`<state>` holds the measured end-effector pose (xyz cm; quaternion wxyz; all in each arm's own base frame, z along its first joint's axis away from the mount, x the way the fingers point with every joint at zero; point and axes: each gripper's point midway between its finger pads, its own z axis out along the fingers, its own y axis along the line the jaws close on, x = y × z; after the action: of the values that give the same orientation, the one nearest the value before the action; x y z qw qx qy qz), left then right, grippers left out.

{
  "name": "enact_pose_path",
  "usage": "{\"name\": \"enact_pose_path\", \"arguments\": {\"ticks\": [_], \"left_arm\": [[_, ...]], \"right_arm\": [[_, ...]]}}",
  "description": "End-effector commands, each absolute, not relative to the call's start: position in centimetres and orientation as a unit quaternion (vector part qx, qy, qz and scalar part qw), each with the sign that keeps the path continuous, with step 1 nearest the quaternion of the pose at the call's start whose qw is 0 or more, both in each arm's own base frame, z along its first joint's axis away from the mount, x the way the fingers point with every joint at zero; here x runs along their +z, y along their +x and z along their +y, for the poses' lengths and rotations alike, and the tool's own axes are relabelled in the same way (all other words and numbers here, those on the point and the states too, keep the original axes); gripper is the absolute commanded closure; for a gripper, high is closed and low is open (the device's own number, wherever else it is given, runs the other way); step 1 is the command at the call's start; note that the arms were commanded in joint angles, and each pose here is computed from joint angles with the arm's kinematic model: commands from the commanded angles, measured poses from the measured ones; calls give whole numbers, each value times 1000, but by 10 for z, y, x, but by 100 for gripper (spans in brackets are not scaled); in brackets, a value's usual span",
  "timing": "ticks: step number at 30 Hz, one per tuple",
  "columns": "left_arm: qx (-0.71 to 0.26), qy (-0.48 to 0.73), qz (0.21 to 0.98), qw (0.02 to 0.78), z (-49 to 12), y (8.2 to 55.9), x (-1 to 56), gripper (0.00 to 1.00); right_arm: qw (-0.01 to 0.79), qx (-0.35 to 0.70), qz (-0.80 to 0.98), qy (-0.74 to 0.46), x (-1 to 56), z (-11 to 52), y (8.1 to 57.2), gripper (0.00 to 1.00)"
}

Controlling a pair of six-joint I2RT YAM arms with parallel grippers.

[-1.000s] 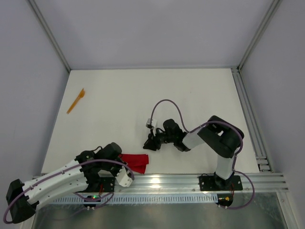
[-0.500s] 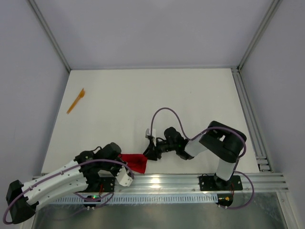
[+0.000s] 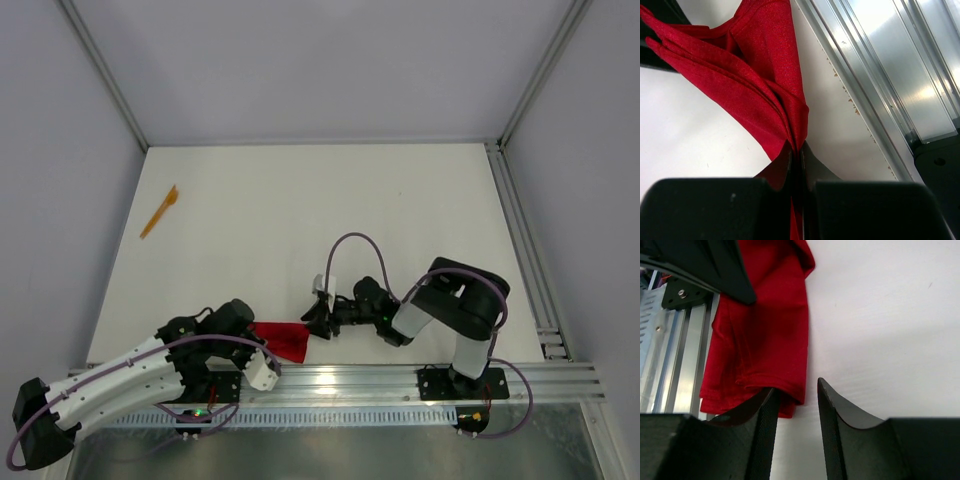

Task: Fold the napkin into a case and place the utensils inside
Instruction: Smooth out the smaller rectangle-folded napkin.

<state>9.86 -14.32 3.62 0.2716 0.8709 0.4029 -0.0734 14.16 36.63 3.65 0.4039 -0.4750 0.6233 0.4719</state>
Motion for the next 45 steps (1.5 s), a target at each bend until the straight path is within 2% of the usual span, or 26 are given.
{"name": "enact_pose_path", "arguments": {"ticks": [1,7,16,23,32,37,43,45], "left_arm": [[-73,871,389,290,-150,101,41,100],[-72,872,388,291,-149,101,42,100],[-62,871,390,294,-150,105,41,100],[-68,850,431,296,-152,109,44,100],[-67,854,423,295,-152,108,44,100],[-61,853,421,302,-154,111,46,100],[-48,852,424,305,-152,116,45,100],[-49,846,434,306,-153,117,45,100]], "right_arm": [[492,464,577,-458,68,385,168,59],[504,469,570,-449,68,384,169,59],[516,467,508,-507,74,381,147,59],[507,435,490,-561,66,385,123,59],[561,341,512,-554,76,375,152,59],[548,363,486,-576,76,383,141,58],[505,421,445,-608,77,382,102,64],[489,417,448,-621,73,381,95,72]]}}
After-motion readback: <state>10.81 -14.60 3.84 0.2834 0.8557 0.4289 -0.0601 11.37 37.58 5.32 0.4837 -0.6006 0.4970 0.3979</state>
